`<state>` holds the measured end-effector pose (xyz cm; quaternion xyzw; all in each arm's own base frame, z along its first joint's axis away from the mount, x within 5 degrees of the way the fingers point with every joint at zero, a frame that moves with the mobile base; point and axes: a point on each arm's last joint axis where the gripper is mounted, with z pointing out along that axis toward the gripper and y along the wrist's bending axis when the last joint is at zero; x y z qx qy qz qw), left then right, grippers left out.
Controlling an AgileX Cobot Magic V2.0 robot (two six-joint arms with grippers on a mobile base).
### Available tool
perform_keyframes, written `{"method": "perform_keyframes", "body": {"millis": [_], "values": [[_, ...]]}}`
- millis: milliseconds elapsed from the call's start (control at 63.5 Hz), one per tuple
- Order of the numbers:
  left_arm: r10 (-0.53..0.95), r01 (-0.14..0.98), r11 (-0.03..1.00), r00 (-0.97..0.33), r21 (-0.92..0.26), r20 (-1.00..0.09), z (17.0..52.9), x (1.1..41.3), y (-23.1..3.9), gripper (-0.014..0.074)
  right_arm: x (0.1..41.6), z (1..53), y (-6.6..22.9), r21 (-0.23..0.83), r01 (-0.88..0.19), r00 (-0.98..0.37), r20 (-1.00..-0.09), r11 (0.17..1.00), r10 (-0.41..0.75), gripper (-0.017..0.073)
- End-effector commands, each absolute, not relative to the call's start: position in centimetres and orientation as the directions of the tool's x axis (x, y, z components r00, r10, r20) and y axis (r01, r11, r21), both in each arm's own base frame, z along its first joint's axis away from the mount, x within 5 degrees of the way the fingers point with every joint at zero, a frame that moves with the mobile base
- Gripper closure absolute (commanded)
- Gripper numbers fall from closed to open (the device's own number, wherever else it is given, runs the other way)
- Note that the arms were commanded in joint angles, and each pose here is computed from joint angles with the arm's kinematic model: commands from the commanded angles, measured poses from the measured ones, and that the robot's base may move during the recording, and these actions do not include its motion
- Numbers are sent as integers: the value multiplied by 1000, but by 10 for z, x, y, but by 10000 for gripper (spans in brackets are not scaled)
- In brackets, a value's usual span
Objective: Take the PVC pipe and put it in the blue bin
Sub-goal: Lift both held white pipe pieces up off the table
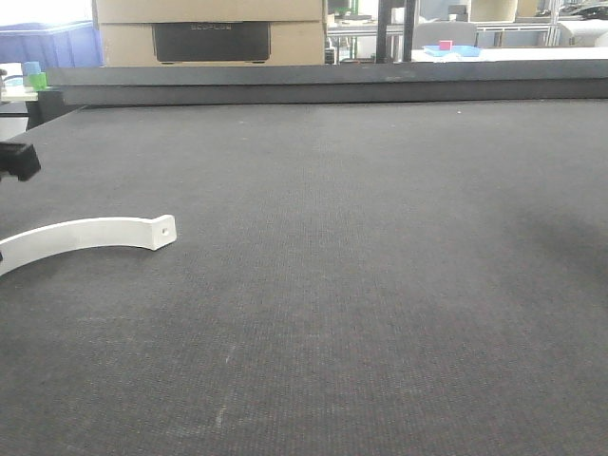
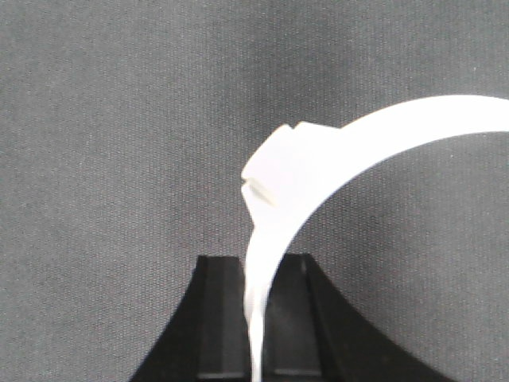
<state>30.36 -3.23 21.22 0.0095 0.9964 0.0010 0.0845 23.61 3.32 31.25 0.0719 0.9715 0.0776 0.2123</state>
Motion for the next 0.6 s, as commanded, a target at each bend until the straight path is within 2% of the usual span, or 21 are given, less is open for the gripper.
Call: {"method": "perform_keyframes", "body": {"millis": [0,583], "values": [[7,9,1000,-982,-9,-189,208,304,-34,371,236,317,33,183,98,-886,-431,978,170,728],[-4,-3,1000,-995,-17,-104,191,306,-36,374,237,317,33,183,98,-885,-433,978,170,728]]}}
